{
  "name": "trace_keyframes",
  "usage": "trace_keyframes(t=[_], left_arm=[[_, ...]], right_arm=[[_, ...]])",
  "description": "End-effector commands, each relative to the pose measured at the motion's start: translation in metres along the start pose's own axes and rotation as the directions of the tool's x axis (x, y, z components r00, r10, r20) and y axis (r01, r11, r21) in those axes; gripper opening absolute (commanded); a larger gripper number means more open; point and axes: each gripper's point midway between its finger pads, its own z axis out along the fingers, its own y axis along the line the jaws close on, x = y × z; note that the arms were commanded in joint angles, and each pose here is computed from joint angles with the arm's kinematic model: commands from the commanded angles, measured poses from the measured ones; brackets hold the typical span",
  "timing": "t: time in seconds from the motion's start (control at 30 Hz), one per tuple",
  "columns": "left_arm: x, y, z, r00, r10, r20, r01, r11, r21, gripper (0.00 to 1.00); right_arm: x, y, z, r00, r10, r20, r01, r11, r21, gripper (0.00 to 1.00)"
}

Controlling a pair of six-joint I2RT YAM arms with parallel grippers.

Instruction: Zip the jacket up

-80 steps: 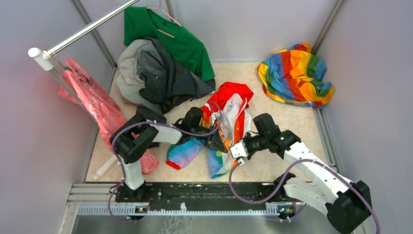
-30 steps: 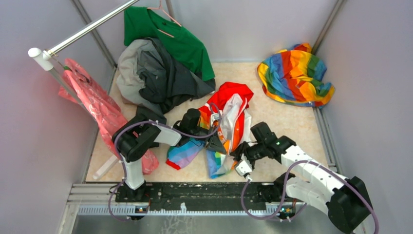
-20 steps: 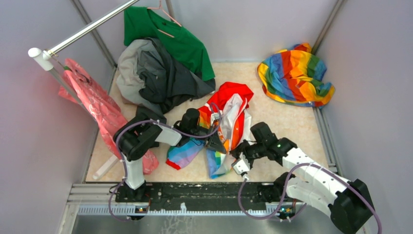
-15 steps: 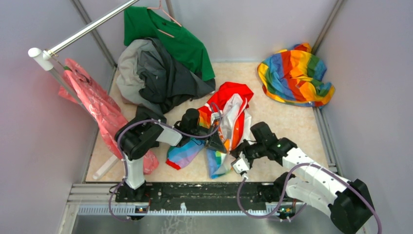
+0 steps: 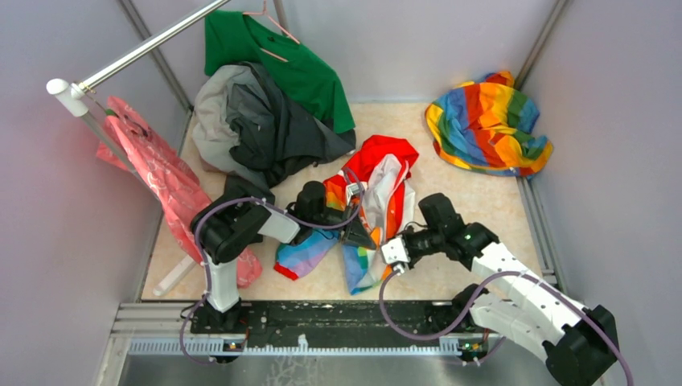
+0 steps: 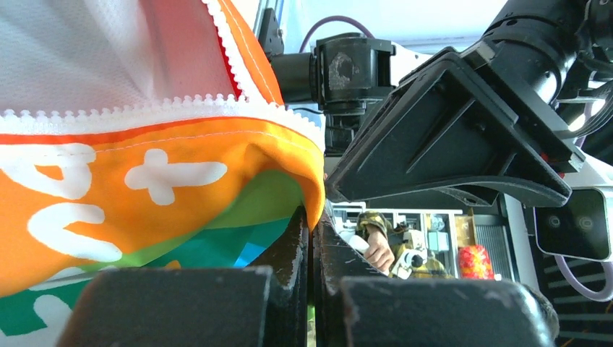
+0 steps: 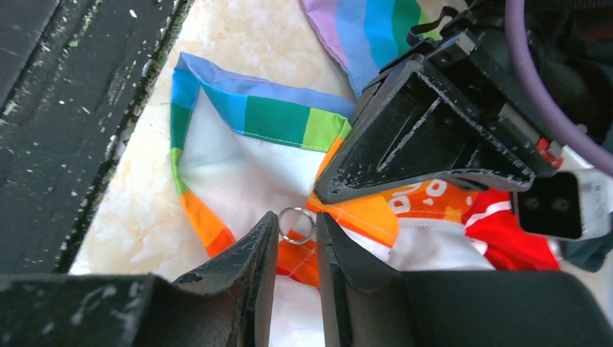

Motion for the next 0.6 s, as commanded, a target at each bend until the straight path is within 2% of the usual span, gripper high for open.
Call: trace_keyframes(t=[0.0,0.13,0.4,0.57], left_arm=[[-0.011,-0.007,-0.001,0.996,0.059,0.062,-0.061,0.998,0.021,0.00],[-0.016,-0.008,0.000,0.994,0.067,0.088,-0.069,0.997,0.019,0.00],[-0.025,-0.017,-0.001,0.988,0.050,0.147,-0.058,0.997,0.048,0.00],[-0.027,-0.016,-0.001,0.984,0.036,0.172,-0.044,0.998,0.046,0.00]], right_arm=[[-0.008,-0.008,-0.007,0.994,0.107,0.009,-0.107,0.993,0.041,0.27],[0.000,-0.008,-0.010,0.990,0.142,-0.024,-0.140,0.988,0.062,0.29],[0.020,-0.021,-0.015,0.978,0.179,-0.109,-0.160,0.973,0.166,0.45],[0.028,-0.023,-0.016,0.970,0.202,-0.134,-0.174,0.965,0.198,0.50]])
